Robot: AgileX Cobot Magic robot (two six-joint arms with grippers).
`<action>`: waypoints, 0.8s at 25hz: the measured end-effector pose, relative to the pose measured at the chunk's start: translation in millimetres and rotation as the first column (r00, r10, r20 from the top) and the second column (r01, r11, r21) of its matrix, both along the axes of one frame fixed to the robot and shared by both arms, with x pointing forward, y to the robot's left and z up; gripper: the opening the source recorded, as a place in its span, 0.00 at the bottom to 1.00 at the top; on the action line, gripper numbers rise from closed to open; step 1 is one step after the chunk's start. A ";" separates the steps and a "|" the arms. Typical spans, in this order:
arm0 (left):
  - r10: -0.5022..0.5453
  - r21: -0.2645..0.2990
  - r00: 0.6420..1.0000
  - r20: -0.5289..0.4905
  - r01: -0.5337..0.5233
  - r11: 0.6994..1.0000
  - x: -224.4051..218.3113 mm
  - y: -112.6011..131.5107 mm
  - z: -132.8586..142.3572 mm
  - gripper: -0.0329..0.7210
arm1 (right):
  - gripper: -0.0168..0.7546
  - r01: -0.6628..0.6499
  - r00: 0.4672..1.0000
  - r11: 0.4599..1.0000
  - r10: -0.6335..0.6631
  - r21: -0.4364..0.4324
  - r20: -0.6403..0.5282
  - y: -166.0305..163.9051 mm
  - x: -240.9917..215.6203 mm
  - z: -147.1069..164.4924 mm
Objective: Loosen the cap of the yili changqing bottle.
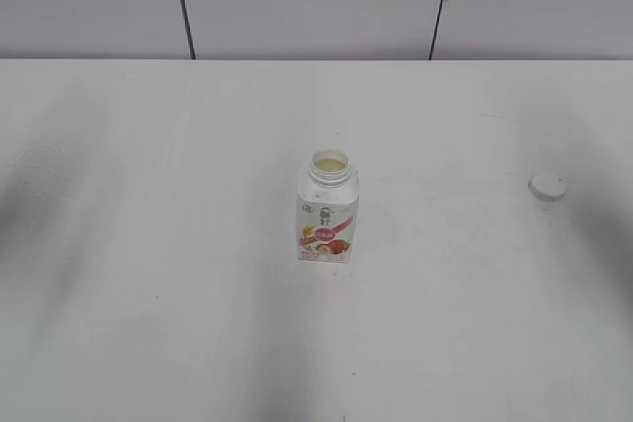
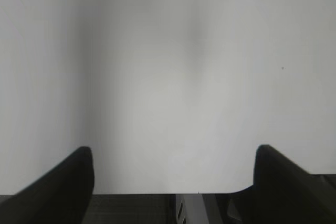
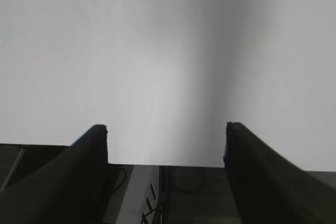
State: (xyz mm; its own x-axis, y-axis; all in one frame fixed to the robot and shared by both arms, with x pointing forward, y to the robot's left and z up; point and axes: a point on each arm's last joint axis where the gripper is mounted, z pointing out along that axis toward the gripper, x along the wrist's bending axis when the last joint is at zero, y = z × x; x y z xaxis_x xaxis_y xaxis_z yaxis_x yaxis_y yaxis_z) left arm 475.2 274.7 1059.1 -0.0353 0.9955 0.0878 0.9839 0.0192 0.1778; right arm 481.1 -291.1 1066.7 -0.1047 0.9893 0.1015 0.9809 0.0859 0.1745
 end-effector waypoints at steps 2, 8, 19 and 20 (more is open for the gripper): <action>-0.001 -0.009 0.999 0.047 0.001 1.000 -27.3 4.2 4.8 0.78 | 0.73 0.000 0.999 1.000 0.000 0.000 0.032 0.3 -20.0 5.7; 0.004 -0.039 0.982 0.188 0.003 0.999 -102.2 15.5 11.2 0.77 | 0.73 0.000 0.984 1.000 0.000 -0.003 0.179 1.1 -79.2 24.5; -0.044 -0.052 0.834 0.551 0.087 0.995 -198.3 30.2 24.9 0.77 | 0.73 0.000 0.898 1.000 0.000 0.000 0.439 3.1 -182.7 14.7; -0.057 -0.049 0.812 0.581 0.105 0.993 -204.9 30.6 26.2 0.77 | 0.73 0.000 0.895 1.000 0.001 0.000 0.447 3.2 -187.2 11.0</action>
State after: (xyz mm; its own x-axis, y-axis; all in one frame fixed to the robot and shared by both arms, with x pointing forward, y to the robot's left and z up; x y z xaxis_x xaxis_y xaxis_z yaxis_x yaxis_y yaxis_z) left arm 270.3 305.3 1085.3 0.0256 0.9997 0.0025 0.6989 -0.0196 0.7150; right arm 293.9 -287.9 1077.7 -0.1393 0.9893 0.0436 0.7996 0.0864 0.5943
